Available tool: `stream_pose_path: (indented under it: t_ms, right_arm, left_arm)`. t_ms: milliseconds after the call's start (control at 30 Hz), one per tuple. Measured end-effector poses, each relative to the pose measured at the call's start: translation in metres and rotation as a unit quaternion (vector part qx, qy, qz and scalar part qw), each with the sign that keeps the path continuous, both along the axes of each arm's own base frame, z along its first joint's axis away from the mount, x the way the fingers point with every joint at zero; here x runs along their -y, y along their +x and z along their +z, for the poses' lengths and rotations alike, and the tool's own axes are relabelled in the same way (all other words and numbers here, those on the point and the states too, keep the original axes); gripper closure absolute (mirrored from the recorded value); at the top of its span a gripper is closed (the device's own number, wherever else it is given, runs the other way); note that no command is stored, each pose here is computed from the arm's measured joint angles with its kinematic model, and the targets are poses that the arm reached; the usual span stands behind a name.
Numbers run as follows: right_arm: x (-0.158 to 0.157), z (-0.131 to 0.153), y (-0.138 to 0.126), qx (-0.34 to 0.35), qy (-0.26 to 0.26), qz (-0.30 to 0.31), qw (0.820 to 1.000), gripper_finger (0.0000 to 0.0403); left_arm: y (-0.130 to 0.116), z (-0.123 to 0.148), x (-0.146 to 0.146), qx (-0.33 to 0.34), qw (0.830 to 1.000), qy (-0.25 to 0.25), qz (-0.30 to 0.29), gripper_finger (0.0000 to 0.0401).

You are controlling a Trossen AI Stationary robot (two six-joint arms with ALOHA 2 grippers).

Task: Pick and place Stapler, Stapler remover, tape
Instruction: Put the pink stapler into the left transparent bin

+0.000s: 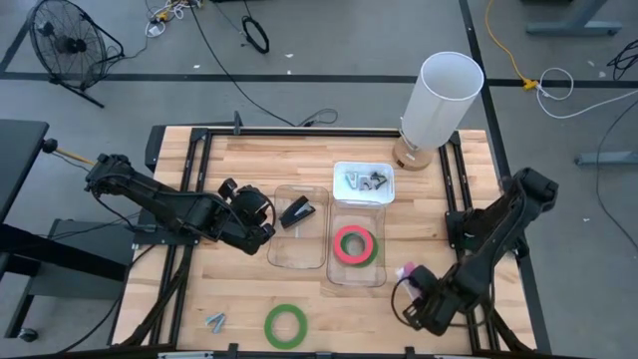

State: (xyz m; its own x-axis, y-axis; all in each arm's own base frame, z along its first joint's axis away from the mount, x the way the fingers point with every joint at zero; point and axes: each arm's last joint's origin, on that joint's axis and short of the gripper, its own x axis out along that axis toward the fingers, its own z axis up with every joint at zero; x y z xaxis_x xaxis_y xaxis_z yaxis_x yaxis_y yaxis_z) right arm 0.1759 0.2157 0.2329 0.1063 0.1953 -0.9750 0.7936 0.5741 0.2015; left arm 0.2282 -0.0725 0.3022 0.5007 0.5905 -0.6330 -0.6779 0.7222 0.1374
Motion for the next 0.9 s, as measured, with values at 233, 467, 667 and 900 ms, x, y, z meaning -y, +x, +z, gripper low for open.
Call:
stream_pose_path:
  t_ms: [233, 467, 667, 900]
  right_arm:
    - [0.017, 0.057, 0.019, 0.054, 0.004, 0.025, 0.998, 0.0263]
    - [0.033, 0.093, 0.050, 0.149, -0.006, 0.048, 0.988, 0.0263]
    - [0.048, 0.081, 0.094, 0.189, -0.007, 0.093, 0.978, 0.0263]
    - [0.072, 0.063, 0.148, 0.252, 0.018, 0.145, 0.957, 0.0263]
  left_arm:
    - [0.000, 0.000, 0.000, 0.000, 1.000, 0.000, 0.000, 0.0279]
    - [0.000, 0.000, 0.000, 0.000, 1.000, 0.000, 0.000, 0.0279]
    - [0.000, 0.000, 0.000, 0.000, 1.000, 0.001, 0.001, 0.0279]
    - [0.000, 0.000, 0.000, 0.000, 1.000, 0.002, 0.001, 0.0279]
